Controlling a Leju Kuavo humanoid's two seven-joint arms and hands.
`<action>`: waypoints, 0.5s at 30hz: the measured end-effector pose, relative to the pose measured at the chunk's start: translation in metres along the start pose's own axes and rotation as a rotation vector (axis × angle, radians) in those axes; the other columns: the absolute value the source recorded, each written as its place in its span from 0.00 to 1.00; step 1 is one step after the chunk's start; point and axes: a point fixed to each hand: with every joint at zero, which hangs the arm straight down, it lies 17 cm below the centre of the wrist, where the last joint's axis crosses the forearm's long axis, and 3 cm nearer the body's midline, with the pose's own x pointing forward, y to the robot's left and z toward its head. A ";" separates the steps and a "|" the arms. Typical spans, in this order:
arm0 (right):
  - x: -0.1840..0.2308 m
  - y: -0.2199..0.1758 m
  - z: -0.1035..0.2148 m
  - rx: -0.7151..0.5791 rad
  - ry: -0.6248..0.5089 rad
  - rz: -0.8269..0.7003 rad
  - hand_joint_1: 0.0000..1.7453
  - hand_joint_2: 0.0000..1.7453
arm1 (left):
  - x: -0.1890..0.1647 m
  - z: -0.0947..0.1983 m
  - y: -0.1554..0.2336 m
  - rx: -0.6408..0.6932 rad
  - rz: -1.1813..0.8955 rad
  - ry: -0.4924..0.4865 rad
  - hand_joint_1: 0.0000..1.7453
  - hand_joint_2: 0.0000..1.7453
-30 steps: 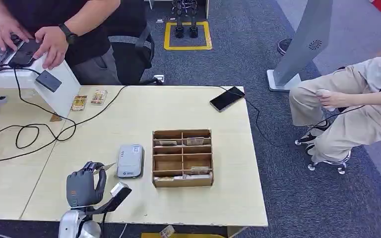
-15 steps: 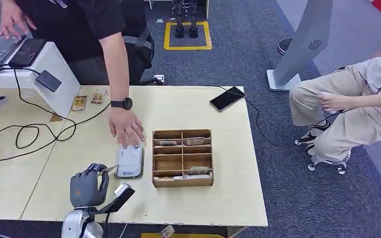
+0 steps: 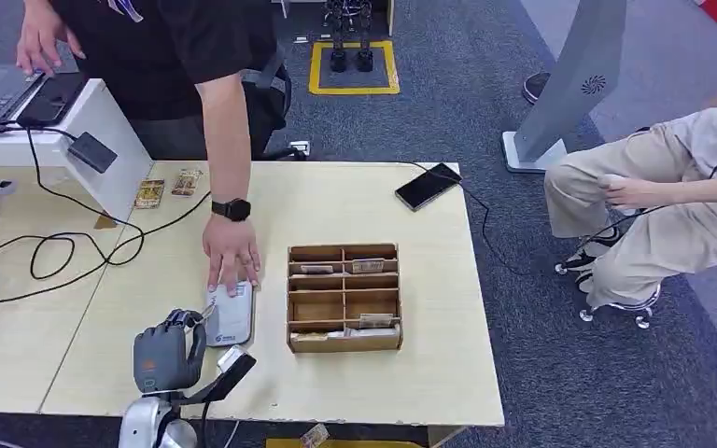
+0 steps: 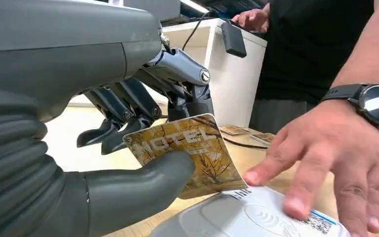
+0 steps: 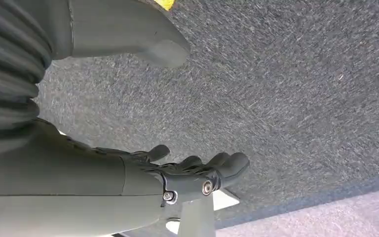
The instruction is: Pass the card to the sensor for recognition and then transmit it.
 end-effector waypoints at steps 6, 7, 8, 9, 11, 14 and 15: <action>0.000 0.001 0.001 0.002 0.002 -0.002 0.00 1.00 | 0.000 0.000 0.000 -0.001 -0.001 -0.001 1.00 1.00; 0.000 0.001 0.001 0.002 0.001 -0.002 0.00 1.00 | 0.000 0.000 0.000 -0.001 -0.002 -0.002 1.00 1.00; 0.000 0.001 0.001 0.002 0.000 -0.003 0.00 1.00 | 0.000 0.000 0.000 -0.001 -0.002 -0.002 1.00 1.00; 0.000 0.001 0.001 0.002 -0.001 -0.004 0.00 1.00 | 0.000 0.000 0.000 -0.002 -0.002 -0.002 1.00 1.00; 0.000 0.001 0.001 0.003 -0.003 -0.004 0.00 1.00 | 0.001 0.001 -0.002 -0.007 -0.001 -0.003 1.00 1.00; 0.001 0.002 0.001 0.004 -0.006 -0.005 0.00 1.00 | 0.001 0.002 -0.004 -0.011 0.000 -0.004 1.00 1.00; 0.001 0.002 0.001 0.004 -0.006 -0.005 0.00 1.00 | 0.001 0.002 -0.004 -0.013 0.001 -0.004 1.00 1.00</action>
